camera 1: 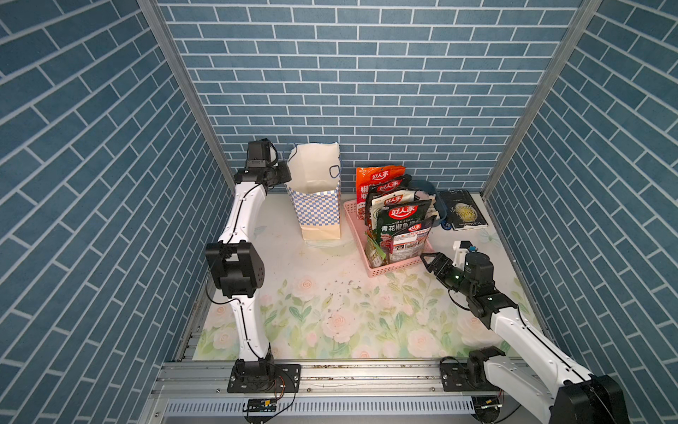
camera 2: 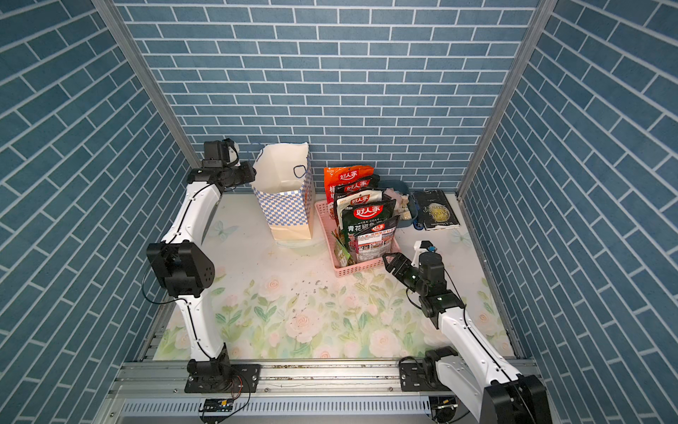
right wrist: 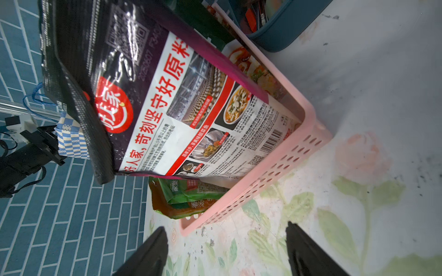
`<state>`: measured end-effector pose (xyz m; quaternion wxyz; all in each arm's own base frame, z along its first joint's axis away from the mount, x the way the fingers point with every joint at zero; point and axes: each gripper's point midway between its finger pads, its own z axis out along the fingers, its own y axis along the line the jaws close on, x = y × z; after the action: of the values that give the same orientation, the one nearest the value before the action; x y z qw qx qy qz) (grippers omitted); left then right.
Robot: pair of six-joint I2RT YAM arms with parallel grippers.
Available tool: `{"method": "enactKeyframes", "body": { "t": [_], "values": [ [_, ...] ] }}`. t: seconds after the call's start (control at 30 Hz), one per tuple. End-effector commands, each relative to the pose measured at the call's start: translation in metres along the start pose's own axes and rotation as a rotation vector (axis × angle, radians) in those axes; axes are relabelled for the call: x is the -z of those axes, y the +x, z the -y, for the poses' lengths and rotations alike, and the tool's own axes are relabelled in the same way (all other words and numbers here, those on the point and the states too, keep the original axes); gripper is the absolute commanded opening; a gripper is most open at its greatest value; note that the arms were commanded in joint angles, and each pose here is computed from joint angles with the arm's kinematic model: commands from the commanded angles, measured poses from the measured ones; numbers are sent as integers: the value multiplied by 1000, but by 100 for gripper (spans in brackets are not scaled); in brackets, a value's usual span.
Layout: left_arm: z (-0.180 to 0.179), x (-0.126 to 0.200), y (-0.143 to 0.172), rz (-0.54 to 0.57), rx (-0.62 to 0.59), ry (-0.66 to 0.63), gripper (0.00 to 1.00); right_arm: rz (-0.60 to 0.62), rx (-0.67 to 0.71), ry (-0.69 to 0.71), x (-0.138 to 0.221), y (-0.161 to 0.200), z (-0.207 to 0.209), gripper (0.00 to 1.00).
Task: Place the condiment packets inside the bag
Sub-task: Move the paper bag to the center of the board.
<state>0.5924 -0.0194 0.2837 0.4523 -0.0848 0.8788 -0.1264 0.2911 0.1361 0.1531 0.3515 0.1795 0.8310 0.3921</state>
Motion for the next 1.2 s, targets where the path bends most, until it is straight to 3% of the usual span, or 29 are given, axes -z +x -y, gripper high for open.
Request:
{"method": "enactKeyframes", "body": {
  "t": [0.0, 0.13, 0.4, 0.57, 0.73, 1.17],
  "values": [
    [10, 0, 0, -5, -7, 40, 38, -4, 8, 34, 1, 4, 10, 79],
    [6, -6, 9, -33, -5, 19, 37, 2, 9, 35, 2, 2, 7, 78],
    [11, 15, 0, -19, -6, 19, 0, 16, 12, 45, 3, -2, 7, 76],
    [21, 55, -5, 0, -12, 39, 0, 47, 73, 101, 8, -16, 5, 75],
    [30, 102, 16, -27, 39, 78, 0, 88, 166, 193, 18, -35, 2, 75],
    [41, 224, 136, -108, 235, 194, 0, 108, 356, 247, 32, -76, -39, 74]
  ]
}}
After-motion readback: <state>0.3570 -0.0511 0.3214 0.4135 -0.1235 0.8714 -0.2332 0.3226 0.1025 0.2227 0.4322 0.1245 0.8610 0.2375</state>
